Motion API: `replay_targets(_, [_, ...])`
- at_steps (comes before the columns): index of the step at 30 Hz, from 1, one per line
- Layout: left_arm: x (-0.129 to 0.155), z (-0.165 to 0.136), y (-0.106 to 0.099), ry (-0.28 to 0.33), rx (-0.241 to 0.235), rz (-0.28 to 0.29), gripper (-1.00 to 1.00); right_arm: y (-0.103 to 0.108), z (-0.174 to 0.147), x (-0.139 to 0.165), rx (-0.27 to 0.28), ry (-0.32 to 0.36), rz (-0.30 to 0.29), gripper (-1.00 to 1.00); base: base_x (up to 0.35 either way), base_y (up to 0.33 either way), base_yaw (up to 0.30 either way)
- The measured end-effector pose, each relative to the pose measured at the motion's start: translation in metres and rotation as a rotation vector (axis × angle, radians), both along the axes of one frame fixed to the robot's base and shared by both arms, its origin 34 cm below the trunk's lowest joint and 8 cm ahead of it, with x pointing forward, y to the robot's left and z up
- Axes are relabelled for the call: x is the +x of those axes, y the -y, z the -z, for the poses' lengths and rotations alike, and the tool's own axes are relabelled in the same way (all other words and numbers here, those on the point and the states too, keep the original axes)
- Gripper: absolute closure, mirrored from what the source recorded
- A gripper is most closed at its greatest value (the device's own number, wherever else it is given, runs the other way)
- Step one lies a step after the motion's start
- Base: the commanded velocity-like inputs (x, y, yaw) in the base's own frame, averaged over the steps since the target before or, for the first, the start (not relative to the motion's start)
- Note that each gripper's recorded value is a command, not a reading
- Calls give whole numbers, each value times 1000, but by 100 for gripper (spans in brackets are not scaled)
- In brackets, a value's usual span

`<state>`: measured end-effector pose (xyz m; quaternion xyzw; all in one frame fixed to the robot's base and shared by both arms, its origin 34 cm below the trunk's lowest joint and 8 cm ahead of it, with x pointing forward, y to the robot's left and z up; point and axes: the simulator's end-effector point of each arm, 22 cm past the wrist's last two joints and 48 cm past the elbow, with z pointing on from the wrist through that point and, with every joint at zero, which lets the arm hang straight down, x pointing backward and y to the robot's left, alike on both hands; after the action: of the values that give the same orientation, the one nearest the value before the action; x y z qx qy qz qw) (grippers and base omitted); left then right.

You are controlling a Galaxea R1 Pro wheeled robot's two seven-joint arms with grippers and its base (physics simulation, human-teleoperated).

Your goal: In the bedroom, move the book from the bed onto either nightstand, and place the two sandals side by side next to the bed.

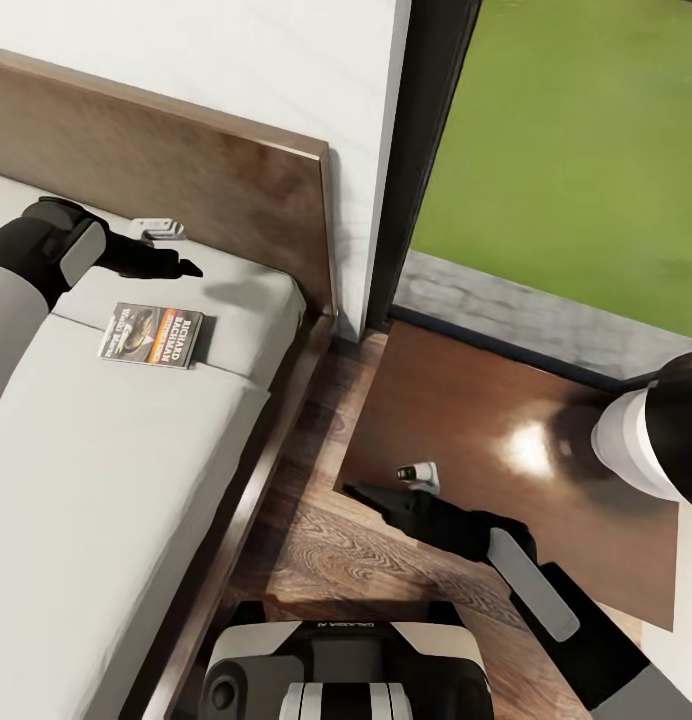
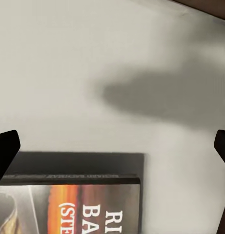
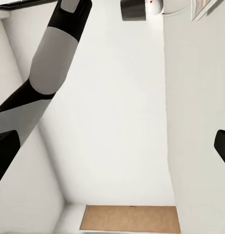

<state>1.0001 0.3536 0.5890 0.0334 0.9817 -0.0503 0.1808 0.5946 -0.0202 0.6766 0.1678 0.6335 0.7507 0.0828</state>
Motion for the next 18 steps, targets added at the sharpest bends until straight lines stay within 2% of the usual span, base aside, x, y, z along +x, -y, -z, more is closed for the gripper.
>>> replay_targets(8, [0,0,0,-1,1,1,-100,-6,-31,-8,41,51,-12,-100,0,0,0])
replay_targets(18, [-1,0,-1,-1,1,1,-100,-19,-48,-28,78,52,-49,-100,0,0,0])
